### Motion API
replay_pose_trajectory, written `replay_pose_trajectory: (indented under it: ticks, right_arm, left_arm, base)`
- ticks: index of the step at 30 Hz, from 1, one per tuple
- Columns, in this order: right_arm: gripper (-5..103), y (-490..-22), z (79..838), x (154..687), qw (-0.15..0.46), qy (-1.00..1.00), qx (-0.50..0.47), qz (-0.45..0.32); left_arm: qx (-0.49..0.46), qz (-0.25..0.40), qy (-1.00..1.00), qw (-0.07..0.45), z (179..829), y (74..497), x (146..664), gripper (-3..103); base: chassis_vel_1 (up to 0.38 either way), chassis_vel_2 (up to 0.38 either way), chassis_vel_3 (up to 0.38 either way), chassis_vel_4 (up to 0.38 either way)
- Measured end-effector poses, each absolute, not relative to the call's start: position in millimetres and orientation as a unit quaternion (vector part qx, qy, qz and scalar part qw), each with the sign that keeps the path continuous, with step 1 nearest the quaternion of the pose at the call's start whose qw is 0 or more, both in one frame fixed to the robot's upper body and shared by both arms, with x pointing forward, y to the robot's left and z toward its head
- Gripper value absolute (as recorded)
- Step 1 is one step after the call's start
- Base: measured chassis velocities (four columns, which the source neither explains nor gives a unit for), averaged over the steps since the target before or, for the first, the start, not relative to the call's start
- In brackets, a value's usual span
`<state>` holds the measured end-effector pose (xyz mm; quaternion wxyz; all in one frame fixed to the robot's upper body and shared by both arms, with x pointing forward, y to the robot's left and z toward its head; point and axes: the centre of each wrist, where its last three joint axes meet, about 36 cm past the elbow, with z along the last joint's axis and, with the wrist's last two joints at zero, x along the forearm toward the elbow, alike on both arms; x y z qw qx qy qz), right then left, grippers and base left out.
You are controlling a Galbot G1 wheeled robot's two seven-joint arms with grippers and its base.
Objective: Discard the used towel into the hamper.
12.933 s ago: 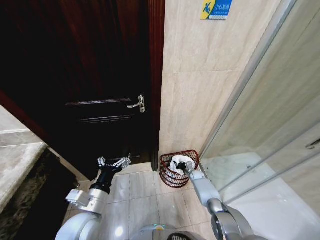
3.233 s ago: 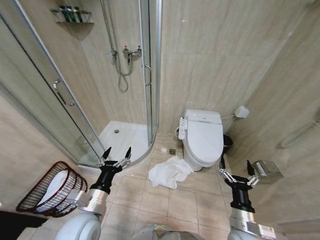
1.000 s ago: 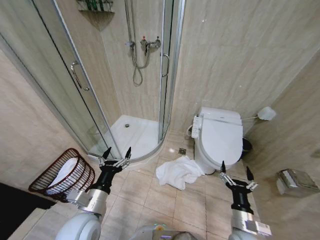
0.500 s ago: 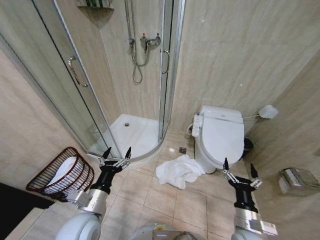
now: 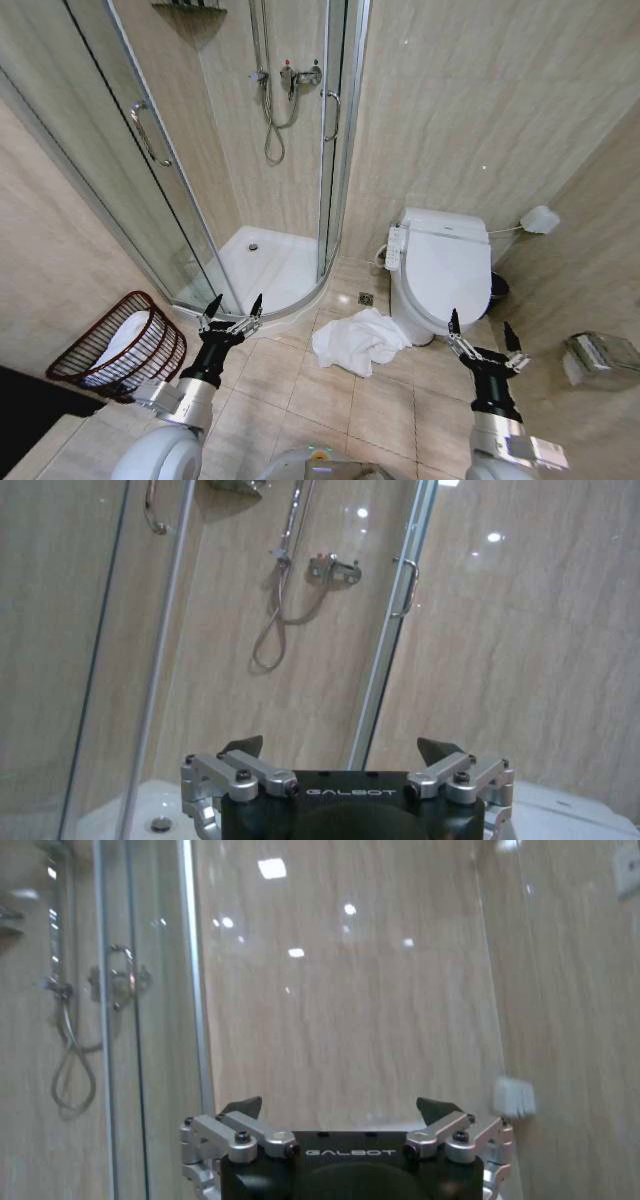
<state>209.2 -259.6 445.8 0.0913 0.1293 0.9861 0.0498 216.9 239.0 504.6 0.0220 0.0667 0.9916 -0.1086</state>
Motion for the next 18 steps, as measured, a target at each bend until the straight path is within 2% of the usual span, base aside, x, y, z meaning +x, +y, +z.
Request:
replay_pose_trajectory:
  ticks: [7,18]
  right_arm:
    - [100,-260,442,206,0.029,0.987,0.145,0.058]
    - [100,-263,430,209,0.014,0.991,0.121,0.055]
  left_arm:
    - [0.067,-0.109,0.992,0.022,505,239,217,100]
    - [0.067,-0.109,0.992,0.022,505,239,217,100]
  base:
    - [0.0,0.0,0.0,0.0]
    - [0.0,0.0,0.0,0.0]
